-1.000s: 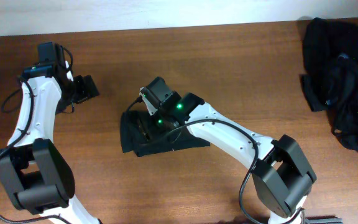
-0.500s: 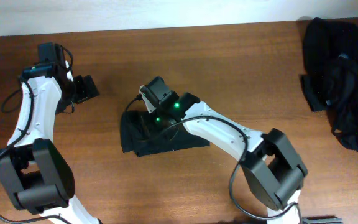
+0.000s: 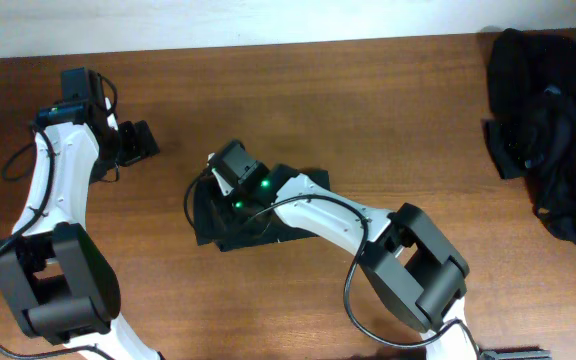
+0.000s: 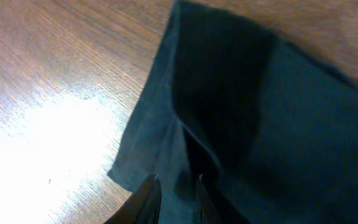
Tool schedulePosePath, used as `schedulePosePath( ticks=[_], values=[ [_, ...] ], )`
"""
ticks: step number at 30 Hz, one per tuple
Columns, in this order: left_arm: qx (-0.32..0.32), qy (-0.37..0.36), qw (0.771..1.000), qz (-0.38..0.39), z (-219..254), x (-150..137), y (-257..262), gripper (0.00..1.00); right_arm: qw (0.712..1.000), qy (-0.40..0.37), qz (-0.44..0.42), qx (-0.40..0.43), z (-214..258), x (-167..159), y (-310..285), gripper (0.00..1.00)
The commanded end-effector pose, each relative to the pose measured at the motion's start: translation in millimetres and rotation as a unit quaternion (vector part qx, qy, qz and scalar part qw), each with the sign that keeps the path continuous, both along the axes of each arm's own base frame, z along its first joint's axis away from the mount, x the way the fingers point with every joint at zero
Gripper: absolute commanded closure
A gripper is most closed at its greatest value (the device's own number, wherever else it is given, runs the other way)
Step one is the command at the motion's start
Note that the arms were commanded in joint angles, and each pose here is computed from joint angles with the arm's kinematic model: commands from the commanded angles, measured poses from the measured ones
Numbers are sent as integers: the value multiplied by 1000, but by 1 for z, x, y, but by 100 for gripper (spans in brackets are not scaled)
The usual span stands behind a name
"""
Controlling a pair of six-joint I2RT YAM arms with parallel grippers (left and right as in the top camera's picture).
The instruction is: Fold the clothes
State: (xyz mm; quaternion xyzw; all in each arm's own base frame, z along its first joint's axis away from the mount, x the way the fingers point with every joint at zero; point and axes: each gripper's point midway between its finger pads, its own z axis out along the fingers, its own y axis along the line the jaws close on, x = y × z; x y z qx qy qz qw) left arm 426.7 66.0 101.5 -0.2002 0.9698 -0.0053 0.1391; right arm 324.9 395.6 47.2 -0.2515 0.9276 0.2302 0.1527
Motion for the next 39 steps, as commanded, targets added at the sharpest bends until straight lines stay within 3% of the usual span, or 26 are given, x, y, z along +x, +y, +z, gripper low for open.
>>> schedulePosePath(
  ticks=[1, 9, 12, 23, 29, 39],
  values=[
    [-1, -10, 1000, 0, 7, 2, 0, 1, 1000, 7, 14, 20, -1, -4, 15, 75],
    [-1, -10, 1000, 0, 7, 2, 0, 1, 971, 61, 126, 193, 48, -34, 65, 75],
    [-1, -10, 1000, 0, 7, 2, 0, 1, 960, 66, 157, 223, 61, -38, 66, 75],
    [-1, -10, 1000, 0, 7, 2, 0, 1, 971, 67, 109, 200, 51, -4, 33, 75],
    [-1, -10, 1000, 0, 7, 2, 0, 1, 995, 46, 34, 86, 15, 13, 1, 75],
    [-1, -10, 1000, 0, 7, 2, 0, 1, 999, 27, 30, 1, -9, 15, -26, 69]
  ],
)
